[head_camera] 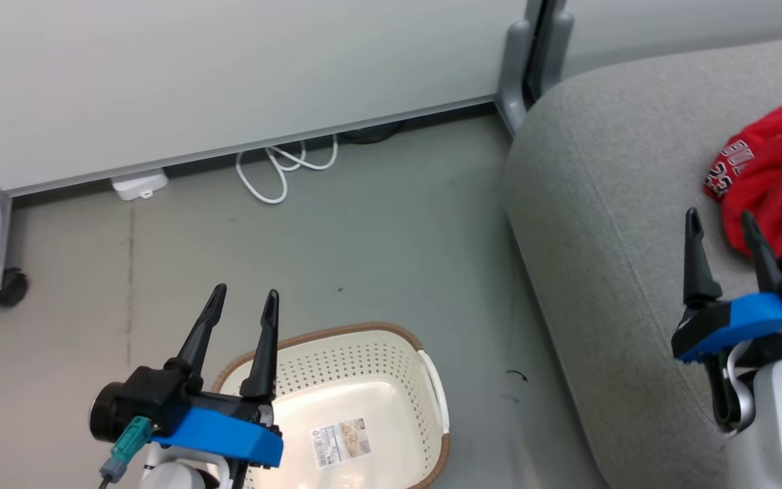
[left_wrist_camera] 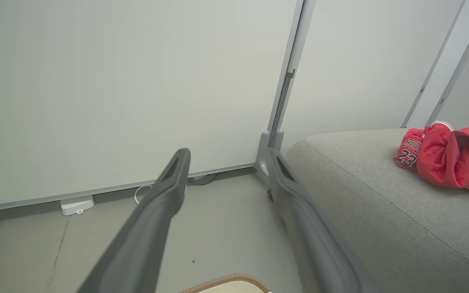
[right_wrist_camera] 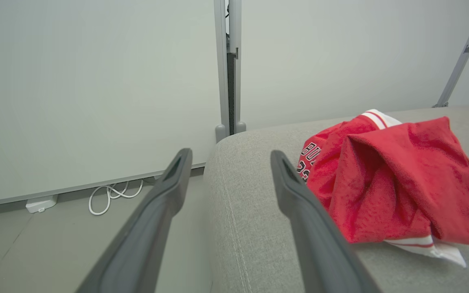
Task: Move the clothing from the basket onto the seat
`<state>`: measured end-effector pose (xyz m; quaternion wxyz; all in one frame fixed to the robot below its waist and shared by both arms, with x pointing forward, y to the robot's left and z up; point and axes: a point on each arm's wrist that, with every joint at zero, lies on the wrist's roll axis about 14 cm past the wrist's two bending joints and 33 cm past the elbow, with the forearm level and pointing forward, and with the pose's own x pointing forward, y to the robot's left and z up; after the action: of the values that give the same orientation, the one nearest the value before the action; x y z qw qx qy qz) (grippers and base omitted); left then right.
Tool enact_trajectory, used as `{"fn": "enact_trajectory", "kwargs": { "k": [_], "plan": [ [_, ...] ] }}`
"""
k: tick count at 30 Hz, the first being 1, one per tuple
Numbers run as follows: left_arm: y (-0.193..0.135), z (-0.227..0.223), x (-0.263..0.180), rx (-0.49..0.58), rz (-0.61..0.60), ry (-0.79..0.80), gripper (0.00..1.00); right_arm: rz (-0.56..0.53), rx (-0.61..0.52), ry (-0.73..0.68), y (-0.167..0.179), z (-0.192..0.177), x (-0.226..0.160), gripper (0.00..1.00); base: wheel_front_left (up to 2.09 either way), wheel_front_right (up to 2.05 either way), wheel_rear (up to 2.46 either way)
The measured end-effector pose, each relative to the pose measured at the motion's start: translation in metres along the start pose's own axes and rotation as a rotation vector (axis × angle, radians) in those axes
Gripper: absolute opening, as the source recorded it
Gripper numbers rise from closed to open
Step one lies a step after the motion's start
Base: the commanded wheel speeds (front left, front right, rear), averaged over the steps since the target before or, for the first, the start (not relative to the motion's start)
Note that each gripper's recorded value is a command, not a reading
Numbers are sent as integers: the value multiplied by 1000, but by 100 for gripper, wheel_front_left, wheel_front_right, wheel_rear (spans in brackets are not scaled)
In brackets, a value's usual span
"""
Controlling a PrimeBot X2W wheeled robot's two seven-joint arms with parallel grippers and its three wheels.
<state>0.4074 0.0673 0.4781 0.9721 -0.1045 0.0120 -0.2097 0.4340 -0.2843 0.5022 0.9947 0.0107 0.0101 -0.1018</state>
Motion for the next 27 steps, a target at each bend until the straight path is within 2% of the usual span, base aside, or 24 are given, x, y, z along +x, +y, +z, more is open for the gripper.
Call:
{"fn": "enact_trajectory", "kwargs": {
  "k": [5,15,27],
  "plan": [
    [25,5,-19,15,93,-8,100,81,19,-19,34,4,-13,100,0,0,0],
    [61,7,-62,16,252,-4,100,206,79,-18,77,1,-44,100,0,0,0],
    [81,8,-96,20,351,-7,100,273,138,11,99,-9,-62,100,0,0,0]
  ]
}}
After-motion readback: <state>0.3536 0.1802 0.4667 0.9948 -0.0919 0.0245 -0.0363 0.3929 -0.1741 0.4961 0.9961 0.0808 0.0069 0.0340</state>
